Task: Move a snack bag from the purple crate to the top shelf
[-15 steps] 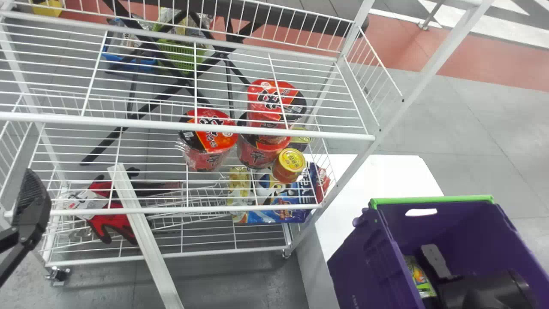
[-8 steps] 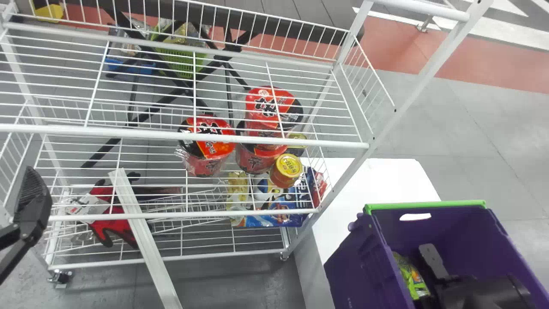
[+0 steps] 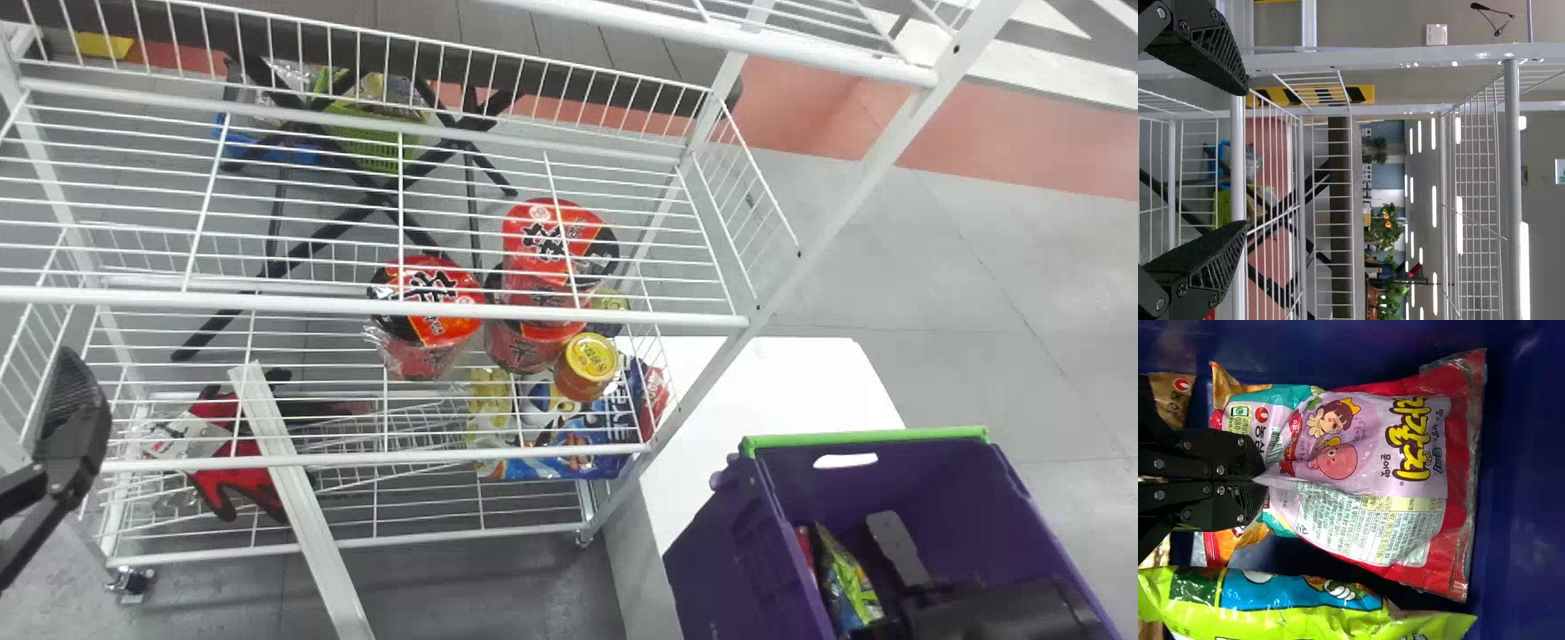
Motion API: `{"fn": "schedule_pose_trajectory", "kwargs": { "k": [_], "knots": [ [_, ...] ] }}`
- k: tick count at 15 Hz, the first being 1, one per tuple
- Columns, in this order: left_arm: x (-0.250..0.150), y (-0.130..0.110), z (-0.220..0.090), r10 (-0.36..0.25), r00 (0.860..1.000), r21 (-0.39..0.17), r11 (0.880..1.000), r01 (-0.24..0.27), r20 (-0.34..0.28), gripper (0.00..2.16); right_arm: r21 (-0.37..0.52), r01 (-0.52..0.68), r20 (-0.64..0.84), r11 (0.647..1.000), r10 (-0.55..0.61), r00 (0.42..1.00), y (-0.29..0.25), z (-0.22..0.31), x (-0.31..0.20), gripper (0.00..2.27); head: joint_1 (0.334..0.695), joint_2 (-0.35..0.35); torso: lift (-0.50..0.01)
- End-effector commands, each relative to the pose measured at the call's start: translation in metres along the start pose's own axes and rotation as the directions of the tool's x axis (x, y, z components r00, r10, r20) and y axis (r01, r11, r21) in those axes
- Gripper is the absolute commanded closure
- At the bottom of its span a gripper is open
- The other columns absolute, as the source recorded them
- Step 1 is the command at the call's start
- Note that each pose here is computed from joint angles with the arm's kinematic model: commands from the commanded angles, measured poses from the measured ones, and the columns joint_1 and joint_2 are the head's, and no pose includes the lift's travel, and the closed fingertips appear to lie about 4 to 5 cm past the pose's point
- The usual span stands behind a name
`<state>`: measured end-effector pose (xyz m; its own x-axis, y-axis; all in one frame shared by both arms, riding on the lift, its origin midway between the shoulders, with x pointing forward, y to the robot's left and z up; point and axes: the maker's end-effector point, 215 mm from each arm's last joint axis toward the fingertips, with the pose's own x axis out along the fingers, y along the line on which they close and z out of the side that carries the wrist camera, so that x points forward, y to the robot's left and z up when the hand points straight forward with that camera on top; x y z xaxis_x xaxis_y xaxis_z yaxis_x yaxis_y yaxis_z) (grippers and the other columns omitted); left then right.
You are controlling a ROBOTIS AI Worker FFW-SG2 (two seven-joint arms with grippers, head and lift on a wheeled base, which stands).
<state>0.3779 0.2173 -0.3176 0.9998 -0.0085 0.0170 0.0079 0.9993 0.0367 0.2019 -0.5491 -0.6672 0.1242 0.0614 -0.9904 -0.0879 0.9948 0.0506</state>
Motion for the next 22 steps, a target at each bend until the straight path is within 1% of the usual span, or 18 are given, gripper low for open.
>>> {"fn": "schedule_pose_trajectory", "kwargs": {
  "k": [1,12,22],
  "knots": [
    [0.000,-0.002,0.000,-0.003,1.000,-0.002,1.000,0.003,0.000,0.13,-0.001,0.003,-0.001,1.000,-0.003,1.000,-0.001,-0.002,0.000,1.51,0.695,-0.350,-0.389],
    [0.000,-0.001,0.000,-0.003,1.000,0.002,1.000,0.003,-0.003,0.13,0.004,0.015,0.001,1.000,-0.015,1.000,-0.003,-0.013,-0.002,1.51,0.695,-0.350,-0.346],
    [0.000,0.000,0.001,0.000,1.000,0.003,1.000,0.000,0.000,0.13,-0.012,0.025,0.013,1.000,-0.025,1.000,-0.005,-0.014,-0.001,1.51,0.695,-0.350,-0.306]
  ]
}}
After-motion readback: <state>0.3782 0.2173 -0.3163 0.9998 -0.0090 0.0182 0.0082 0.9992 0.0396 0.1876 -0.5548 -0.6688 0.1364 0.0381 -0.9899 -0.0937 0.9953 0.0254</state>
